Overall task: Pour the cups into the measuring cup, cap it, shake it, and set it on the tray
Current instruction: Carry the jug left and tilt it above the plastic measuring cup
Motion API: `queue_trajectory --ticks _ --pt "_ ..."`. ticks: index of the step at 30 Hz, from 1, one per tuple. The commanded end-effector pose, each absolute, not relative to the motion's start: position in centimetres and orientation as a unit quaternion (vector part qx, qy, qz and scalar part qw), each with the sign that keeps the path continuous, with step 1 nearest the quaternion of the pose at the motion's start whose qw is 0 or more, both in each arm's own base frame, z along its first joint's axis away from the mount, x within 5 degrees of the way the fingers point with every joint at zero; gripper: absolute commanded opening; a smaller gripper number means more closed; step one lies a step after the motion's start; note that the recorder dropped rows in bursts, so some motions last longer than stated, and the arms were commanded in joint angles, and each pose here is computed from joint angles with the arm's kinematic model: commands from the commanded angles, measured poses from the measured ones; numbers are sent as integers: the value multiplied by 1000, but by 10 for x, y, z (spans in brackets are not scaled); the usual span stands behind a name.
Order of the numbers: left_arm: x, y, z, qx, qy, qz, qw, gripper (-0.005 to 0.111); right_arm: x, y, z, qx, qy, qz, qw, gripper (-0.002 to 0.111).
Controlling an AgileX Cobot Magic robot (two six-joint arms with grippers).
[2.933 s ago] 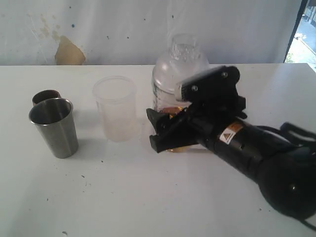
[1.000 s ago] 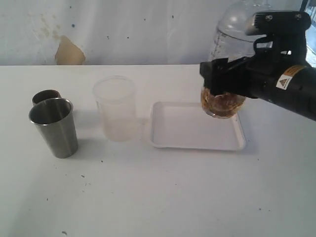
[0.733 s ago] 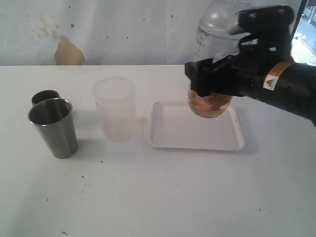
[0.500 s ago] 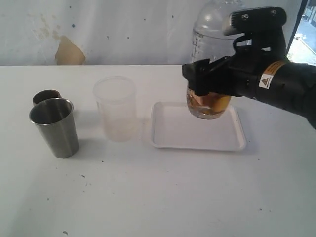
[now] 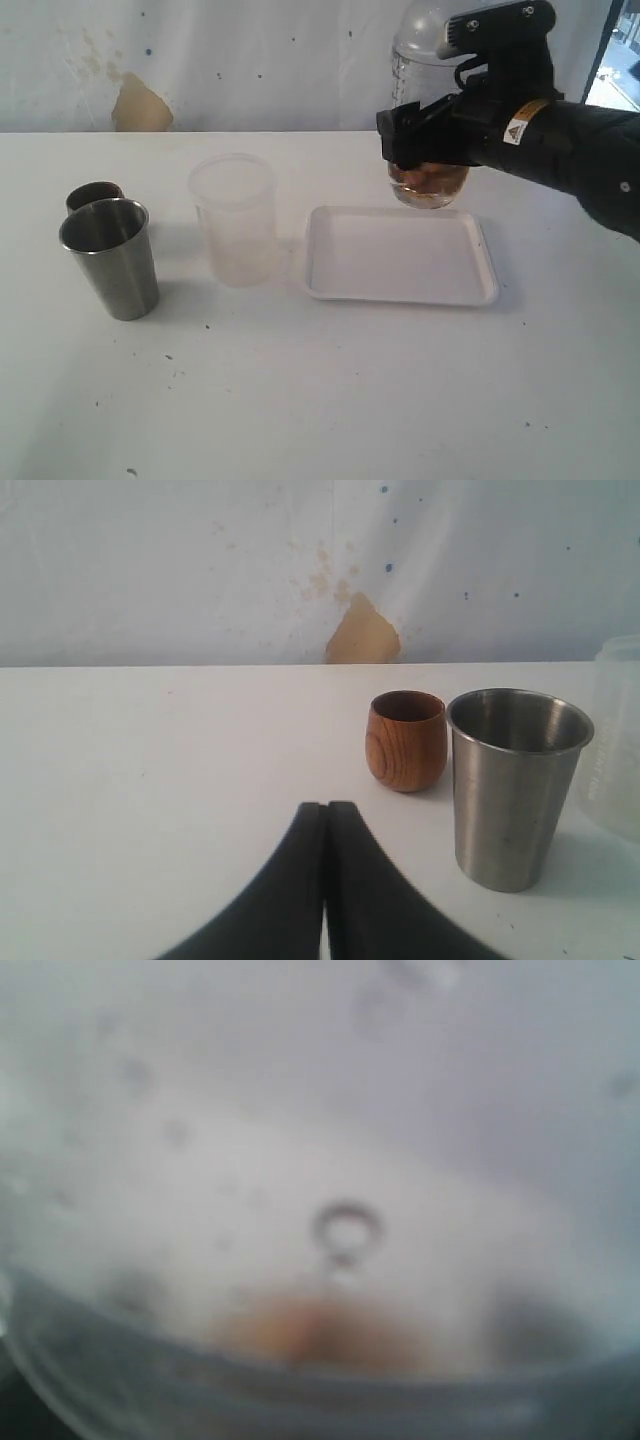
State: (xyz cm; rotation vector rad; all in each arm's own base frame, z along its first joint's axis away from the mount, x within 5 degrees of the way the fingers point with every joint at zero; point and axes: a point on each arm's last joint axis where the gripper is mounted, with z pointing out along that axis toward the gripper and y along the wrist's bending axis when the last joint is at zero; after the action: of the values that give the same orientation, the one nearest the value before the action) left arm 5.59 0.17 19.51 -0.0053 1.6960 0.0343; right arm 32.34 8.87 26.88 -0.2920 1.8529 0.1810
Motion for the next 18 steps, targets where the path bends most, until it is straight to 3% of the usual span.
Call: queue_trajectory --ticks 1,7,11,18 --pt "56 1 195 -5 747 11 665 0 360 96 261 -154 771 57 616 0" --pt "56 1 195 -5 747 11 665 0 397 112 246 -190 765 37 615 0" --pt "56 1 195 -5 747 11 665 0 409 135 245 -289 736 -19 612 0" --pt "56 1 195 -5 747 11 665 0 421 143 240 -309 724 -31 616 0"
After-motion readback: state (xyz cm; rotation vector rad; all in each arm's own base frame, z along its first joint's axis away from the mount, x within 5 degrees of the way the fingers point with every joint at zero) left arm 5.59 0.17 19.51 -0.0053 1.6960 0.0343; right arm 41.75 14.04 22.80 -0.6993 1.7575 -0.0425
